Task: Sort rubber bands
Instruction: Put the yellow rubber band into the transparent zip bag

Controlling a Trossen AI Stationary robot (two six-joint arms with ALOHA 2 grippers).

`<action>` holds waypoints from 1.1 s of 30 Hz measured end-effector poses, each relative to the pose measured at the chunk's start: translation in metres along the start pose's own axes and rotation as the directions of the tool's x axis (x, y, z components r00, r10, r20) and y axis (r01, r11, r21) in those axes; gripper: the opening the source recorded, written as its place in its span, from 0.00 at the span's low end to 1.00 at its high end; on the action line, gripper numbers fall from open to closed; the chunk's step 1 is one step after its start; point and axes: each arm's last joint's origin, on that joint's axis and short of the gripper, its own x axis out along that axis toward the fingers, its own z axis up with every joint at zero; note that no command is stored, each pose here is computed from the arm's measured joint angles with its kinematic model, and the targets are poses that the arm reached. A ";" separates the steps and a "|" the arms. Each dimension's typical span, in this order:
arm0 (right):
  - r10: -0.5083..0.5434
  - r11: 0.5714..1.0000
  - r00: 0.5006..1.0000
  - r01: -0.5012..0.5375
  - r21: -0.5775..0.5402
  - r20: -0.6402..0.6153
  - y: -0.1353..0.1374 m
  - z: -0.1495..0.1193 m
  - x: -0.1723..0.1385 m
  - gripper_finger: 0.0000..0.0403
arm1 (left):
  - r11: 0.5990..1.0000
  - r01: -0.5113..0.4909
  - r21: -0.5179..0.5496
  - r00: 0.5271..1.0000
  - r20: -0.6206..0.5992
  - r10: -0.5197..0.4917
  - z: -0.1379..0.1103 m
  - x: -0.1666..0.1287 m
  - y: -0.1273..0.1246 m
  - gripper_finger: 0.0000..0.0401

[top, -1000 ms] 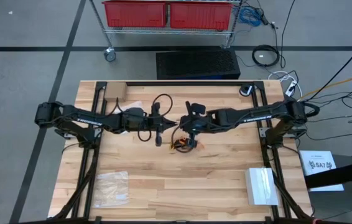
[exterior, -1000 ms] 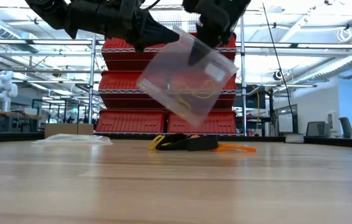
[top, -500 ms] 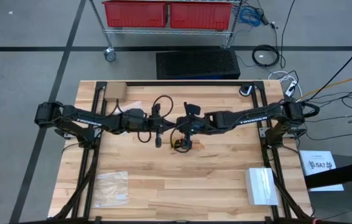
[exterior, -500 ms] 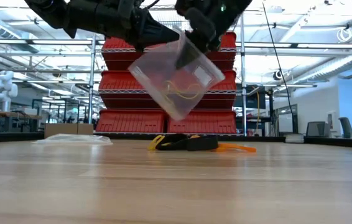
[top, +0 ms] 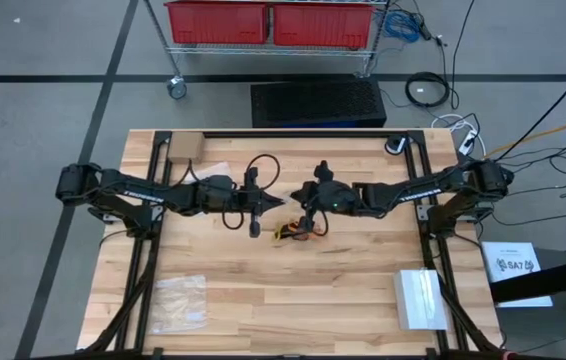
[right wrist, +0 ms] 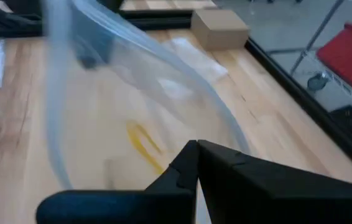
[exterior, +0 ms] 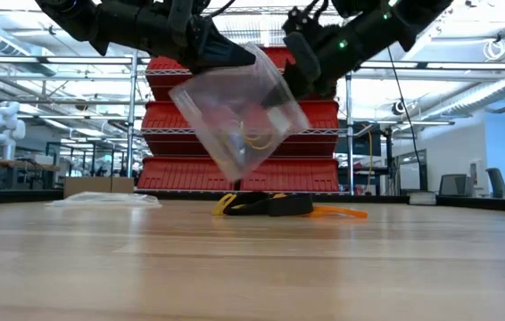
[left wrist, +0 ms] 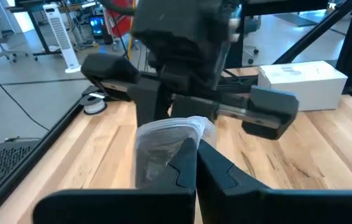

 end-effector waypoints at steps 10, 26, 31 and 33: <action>0.007 0.999 1.000 -0.007 0.043 -0.006 0.002 0.000 -0.002 0.24 | 0.995 -0.098 0.007 0.992 -0.080 0.098 -0.013 0.006 0.009 0.00; -0.044 0.996 0.997 0.049 0.080 -0.057 -0.016 0.017 -0.060 0.54 | 0.967 -0.253 0.002 0.962 -0.101 0.252 -0.017 -0.012 0.033 0.00; -0.070 0.984 0.976 0.101 0.145 -0.207 -0.012 -0.004 -0.042 0.54 | 0.962 -0.273 0.017 0.960 -0.052 0.274 -0.001 -0.028 0.035 0.00; -0.080 0.977 0.966 0.126 0.175 -0.246 -0.009 -0.013 -0.029 0.54 | 0.955 -0.295 0.025 0.953 -0.065 0.296 0.003 -0.035 0.036 0.00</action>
